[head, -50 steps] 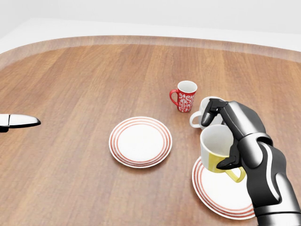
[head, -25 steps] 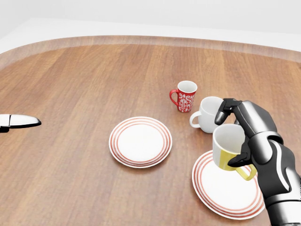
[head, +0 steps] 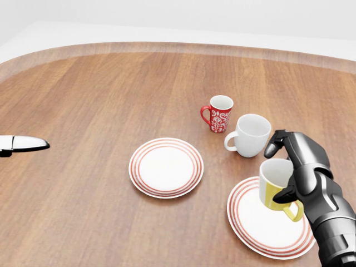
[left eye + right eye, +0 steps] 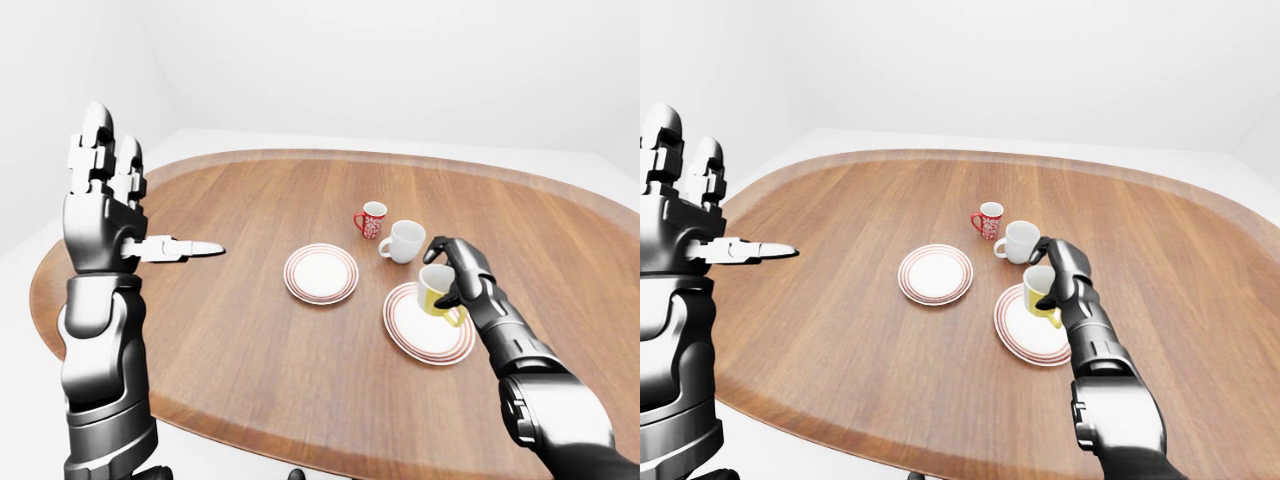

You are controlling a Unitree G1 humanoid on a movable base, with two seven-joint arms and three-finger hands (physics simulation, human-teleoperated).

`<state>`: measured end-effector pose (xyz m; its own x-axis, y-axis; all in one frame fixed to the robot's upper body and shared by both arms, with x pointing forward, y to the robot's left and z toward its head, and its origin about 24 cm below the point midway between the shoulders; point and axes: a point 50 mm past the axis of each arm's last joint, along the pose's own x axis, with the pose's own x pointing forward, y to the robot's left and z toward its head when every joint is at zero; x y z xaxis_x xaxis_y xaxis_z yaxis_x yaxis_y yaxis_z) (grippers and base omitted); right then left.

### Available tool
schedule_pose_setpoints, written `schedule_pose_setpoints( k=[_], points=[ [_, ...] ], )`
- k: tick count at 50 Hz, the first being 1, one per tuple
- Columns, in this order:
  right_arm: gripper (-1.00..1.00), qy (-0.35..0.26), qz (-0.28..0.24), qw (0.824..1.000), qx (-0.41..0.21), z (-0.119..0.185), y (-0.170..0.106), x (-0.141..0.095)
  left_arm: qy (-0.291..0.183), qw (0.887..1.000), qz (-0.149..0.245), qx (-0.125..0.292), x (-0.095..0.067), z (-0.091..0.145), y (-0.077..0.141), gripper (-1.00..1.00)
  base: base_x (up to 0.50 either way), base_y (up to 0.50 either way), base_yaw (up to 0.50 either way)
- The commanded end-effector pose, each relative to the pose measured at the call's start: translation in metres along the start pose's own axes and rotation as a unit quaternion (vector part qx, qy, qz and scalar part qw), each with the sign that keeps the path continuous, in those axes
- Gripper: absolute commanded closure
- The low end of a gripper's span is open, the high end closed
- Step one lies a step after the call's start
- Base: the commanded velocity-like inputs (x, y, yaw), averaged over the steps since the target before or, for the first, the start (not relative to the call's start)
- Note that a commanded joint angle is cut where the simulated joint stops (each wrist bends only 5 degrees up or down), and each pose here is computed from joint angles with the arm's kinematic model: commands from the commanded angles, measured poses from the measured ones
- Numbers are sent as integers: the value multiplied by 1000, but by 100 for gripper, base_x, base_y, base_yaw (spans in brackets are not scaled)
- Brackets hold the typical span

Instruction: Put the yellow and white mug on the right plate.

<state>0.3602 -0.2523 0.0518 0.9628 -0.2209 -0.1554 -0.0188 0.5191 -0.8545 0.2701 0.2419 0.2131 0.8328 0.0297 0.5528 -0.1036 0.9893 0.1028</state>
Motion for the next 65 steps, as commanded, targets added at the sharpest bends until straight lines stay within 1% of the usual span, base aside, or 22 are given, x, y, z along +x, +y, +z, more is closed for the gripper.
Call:
schedule_pose_setpoints(
  k=[1,22,32,39,65],
  points=[
    [100,46,-11,999,6,-15,6,-1,-2,1000,-1,1,-1,1,0,-100,0,0,0],
    [100,82,-8,997,0,-36,16,-9,-1,1000,-1,1,-1,1,-1,-100,0,0,0],
    [100,98,-9,995,12,-43,21,-13,2,1000,-1,1,-1,-1,-1,-100,0,0,0],
    [100,113,0,993,43,-47,25,-16,3,1000,-2,1,-1,-2,-1,-100,0,0,0],
    [100,130,7,989,68,-51,39,-22,2,1000,-3,2,-1,-1,-2,-100,0,0,0]
  ],
)
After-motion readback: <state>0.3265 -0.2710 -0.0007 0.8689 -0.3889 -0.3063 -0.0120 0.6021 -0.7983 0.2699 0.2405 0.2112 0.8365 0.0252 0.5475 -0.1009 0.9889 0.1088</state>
